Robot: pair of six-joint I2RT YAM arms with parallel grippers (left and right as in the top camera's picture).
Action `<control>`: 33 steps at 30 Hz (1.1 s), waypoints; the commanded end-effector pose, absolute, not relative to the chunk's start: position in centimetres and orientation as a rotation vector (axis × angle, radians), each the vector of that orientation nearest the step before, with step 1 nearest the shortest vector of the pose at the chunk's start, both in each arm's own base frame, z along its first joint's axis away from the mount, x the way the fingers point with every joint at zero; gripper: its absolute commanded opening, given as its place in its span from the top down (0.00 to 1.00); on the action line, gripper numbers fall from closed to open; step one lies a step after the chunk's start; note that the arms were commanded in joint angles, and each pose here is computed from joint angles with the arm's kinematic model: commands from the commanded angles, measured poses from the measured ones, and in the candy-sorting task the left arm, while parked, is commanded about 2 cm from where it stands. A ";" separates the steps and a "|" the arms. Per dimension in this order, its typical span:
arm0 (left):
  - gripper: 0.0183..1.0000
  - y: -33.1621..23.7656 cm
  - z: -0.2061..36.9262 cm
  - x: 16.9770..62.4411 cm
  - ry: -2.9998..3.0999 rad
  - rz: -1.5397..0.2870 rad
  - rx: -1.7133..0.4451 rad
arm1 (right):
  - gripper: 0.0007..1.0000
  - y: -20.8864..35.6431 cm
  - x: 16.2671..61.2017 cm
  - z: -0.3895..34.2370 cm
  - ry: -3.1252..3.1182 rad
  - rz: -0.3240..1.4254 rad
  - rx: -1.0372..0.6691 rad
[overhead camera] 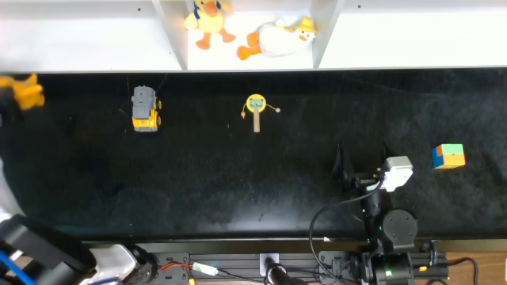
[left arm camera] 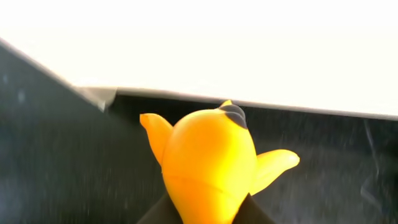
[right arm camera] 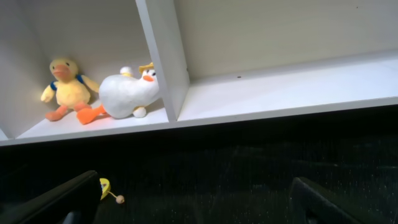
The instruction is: Store Toys
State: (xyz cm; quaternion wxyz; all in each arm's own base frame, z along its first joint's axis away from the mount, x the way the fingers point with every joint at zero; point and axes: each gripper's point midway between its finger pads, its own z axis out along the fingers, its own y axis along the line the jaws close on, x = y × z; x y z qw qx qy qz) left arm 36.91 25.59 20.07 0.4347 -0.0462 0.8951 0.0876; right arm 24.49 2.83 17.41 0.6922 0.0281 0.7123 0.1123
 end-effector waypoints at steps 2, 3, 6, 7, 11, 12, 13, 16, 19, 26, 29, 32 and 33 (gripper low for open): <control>0.94 24.3 22.8 40.0 2.155 0.310 -0.125 | 0.00 3.0 24.5 17.2 1.589 0.251 0.052; 0.93 23.9 23.2 40.7 2.133 0.299 -0.130 | 0.01 3.0 24.5 17.2 1.589 0.251 0.052; 0.93 22.8 23.7 41.8 2.101 0.282 -0.111 | 0.00 3.0 24.5 17.2 1.589 0.251 0.052; 0.93 22.5 23.8 42.2 2.094 0.281 -0.098 | 0.00 3.0 24.5 17.2 1.589 0.251 0.052; 0.93 22.8 24.3 43.1 2.048 0.260 -0.184 | 0.01 3.0 24.5 17.2 1.589 0.251 0.052; 0.93 22.8 24.3 43.3 2.040 0.248 -0.202 | 0.00 3.0 24.5 17.2 1.589 0.251 0.052; 0.93 22.8 24.3 43.4 2.033 0.241 -0.213 | 0.00 3.0 24.5 17.2 1.589 0.251 0.052; 0.93 22.6 24.5 44.1 2.016 0.231 -0.208 | 0.00 3.0 24.5 17.2 1.589 0.251 0.052; 0.91 22.1 24.2 44.9 2.022 0.201 -0.219 | 0.00 3.0 24.5 17.2 1.589 0.251 0.052; 0.90 20.8 23.7 46.8 2.052 0.165 -0.175 | 0.01 3.0 24.5 17.2 1.589 0.251 0.052; 0.90 20.8 23.3 47.0 2.059 0.157 -0.174 | 0.00 3.0 24.5 17.2 1.589 0.251 0.052; 0.90 20.8 23.1 47.4 2.067 0.148 -0.173 | 0.01 3.0 24.5 17.2 1.589 0.251 0.052; 0.90 20.8 23.1 47.5 2.071 0.147 -0.173 | 0.01 3.0 24.5 17.2 1.589 0.251 0.052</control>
